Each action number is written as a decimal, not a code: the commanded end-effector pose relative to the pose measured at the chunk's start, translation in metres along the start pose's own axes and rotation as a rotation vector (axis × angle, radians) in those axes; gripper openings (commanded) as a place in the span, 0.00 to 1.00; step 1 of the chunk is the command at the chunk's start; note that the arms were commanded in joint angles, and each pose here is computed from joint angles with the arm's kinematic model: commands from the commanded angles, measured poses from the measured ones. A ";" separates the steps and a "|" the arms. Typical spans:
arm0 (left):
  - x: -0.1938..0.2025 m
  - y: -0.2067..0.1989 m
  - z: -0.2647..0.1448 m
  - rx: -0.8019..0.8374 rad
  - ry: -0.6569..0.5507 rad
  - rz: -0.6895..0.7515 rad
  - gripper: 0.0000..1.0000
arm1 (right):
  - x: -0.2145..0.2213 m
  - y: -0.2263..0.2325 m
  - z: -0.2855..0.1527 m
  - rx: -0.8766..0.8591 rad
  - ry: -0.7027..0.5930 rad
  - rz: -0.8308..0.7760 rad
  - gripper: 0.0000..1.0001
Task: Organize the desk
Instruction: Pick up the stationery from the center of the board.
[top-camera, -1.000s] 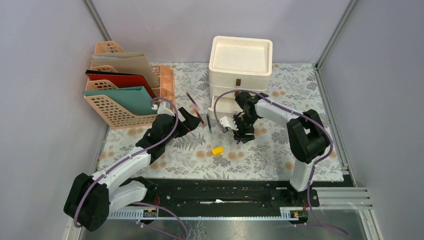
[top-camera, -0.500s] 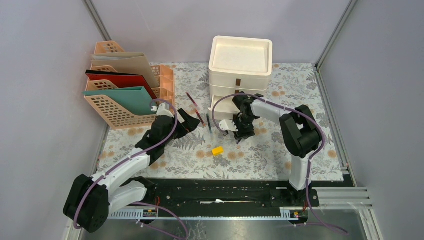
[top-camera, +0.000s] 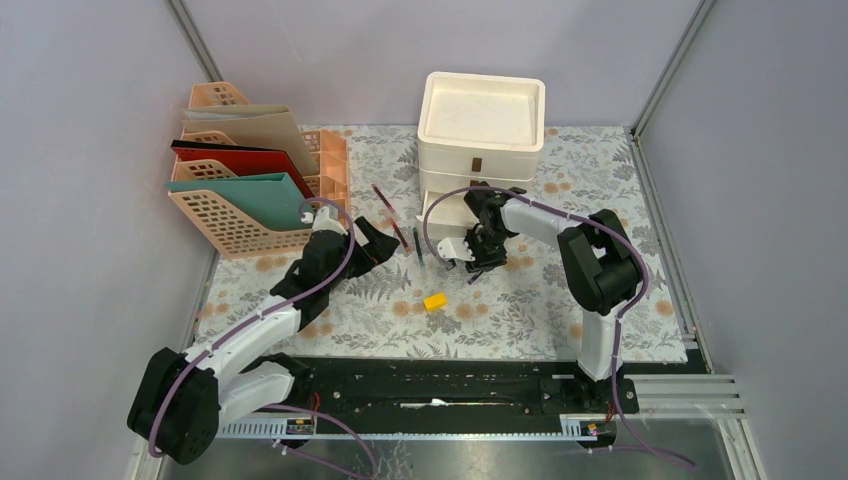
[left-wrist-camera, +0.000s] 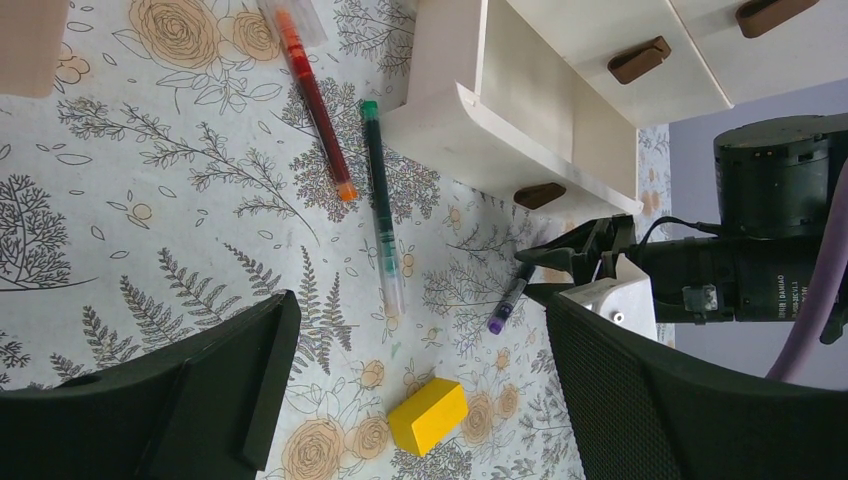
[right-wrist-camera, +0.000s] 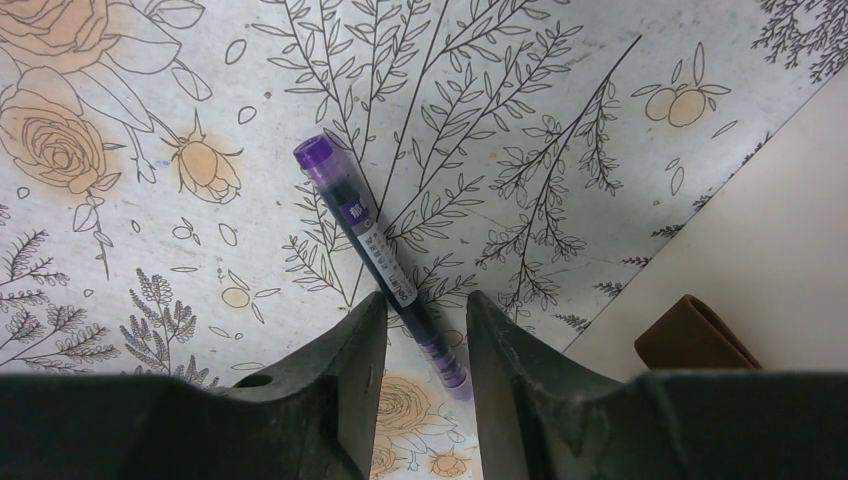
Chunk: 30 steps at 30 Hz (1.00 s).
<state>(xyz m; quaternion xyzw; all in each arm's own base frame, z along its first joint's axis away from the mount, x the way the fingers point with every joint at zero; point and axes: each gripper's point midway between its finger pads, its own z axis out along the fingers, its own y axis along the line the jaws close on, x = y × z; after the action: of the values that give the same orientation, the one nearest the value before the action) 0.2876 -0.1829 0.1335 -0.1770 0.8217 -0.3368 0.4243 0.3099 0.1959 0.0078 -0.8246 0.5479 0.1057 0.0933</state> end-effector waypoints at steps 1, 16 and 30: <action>-0.010 -0.013 0.004 0.054 -0.032 -0.015 0.98 | 0.001 0.006 0.000 -0.016 0.017 -0.001 0.42; -0.008 -0.017 0.007 0.069 -0.009 -0.019 0.98 | -0.023 0.020 -0.010 -0.039 -0.087 0.235 0.48; -0.008 -0.015 0.004 0.066 -0.016 -0.026 0.99 | -0.013 0.030 -0.009 -0.012 -0.045 0.280 0.22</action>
<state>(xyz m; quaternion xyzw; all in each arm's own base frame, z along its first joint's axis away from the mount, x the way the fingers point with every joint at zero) 0.2884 -0.1887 0.1258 -0.1758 0.8269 -0.3447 0.4080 0.2889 0.1990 0.0096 -0.7405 0.6506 0.1447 0.0866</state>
